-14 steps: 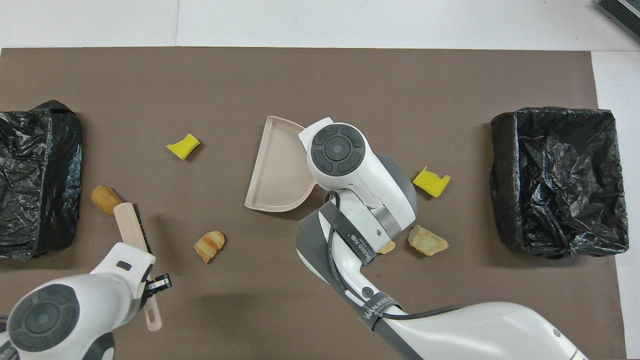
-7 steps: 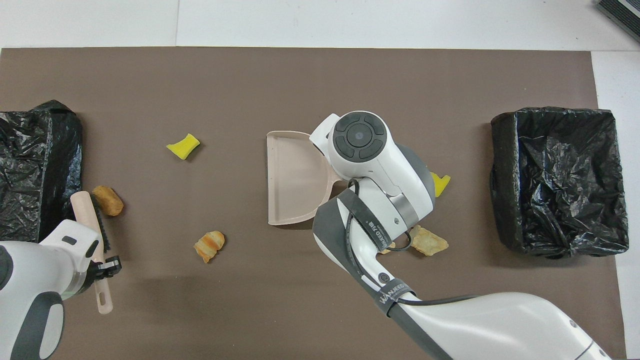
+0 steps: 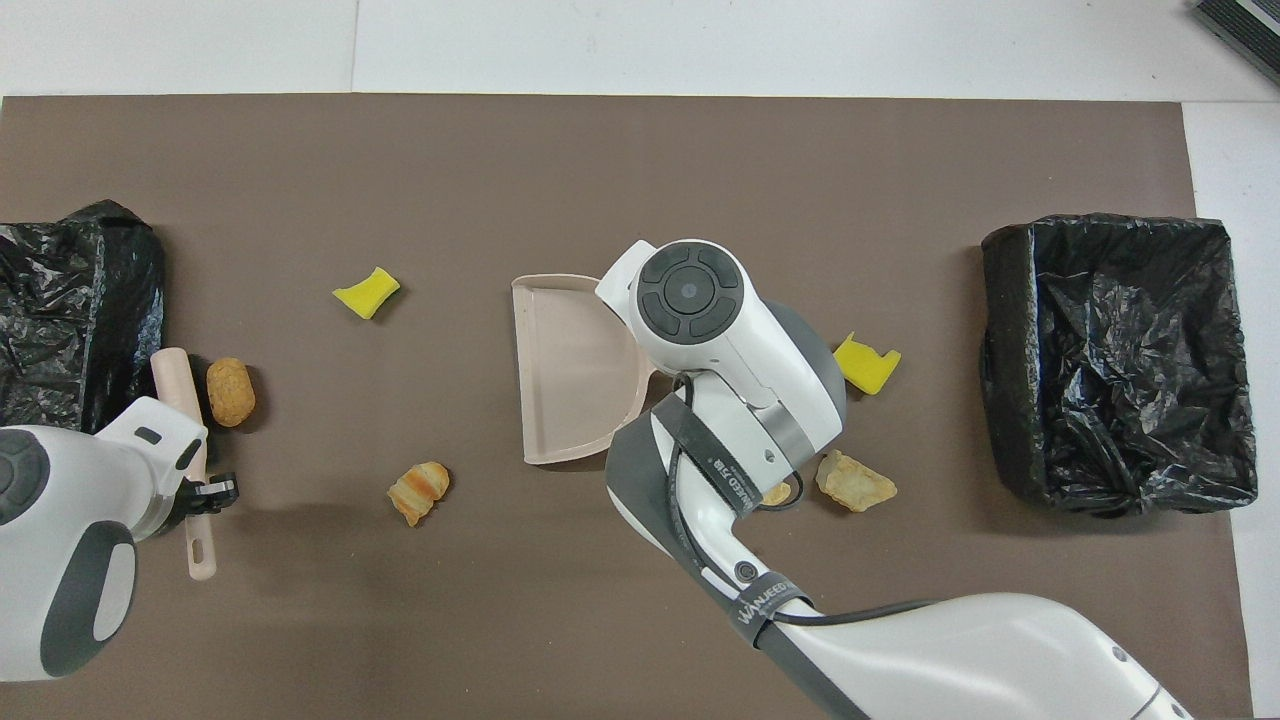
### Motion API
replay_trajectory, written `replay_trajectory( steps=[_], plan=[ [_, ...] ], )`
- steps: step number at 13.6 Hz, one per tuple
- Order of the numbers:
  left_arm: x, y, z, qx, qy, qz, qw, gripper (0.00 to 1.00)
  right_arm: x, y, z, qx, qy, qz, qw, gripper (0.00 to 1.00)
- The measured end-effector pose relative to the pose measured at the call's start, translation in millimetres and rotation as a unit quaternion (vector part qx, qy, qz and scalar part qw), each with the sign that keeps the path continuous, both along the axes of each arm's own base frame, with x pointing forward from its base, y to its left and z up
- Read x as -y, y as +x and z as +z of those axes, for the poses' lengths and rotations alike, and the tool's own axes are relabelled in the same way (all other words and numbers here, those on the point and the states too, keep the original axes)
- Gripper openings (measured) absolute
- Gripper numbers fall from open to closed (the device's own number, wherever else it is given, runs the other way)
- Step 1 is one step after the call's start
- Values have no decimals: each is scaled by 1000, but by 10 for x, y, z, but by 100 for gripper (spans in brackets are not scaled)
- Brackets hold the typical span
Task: Sweep and dump trash in bin
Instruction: 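Position the dustpan with the right gripper while the left gripper grasps the brush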
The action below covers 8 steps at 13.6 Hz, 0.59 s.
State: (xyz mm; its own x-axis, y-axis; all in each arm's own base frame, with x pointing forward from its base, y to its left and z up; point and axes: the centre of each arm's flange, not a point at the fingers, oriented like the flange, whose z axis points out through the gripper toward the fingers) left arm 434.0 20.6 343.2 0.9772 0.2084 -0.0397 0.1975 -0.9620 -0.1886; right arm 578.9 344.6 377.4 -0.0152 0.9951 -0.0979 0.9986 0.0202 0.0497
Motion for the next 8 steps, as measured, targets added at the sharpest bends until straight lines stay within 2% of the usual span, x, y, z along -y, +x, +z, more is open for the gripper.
replay_trajectory(
  steps=[4,8],
  plan=[
    [214,338,92,7,-67,-56,996,26,-41,15,-7,15,11,-52,998,31],
    [650,603,74,12,-107,-86,990,26,-11,57,-187,4,5,-51,999,31]
  ],
)
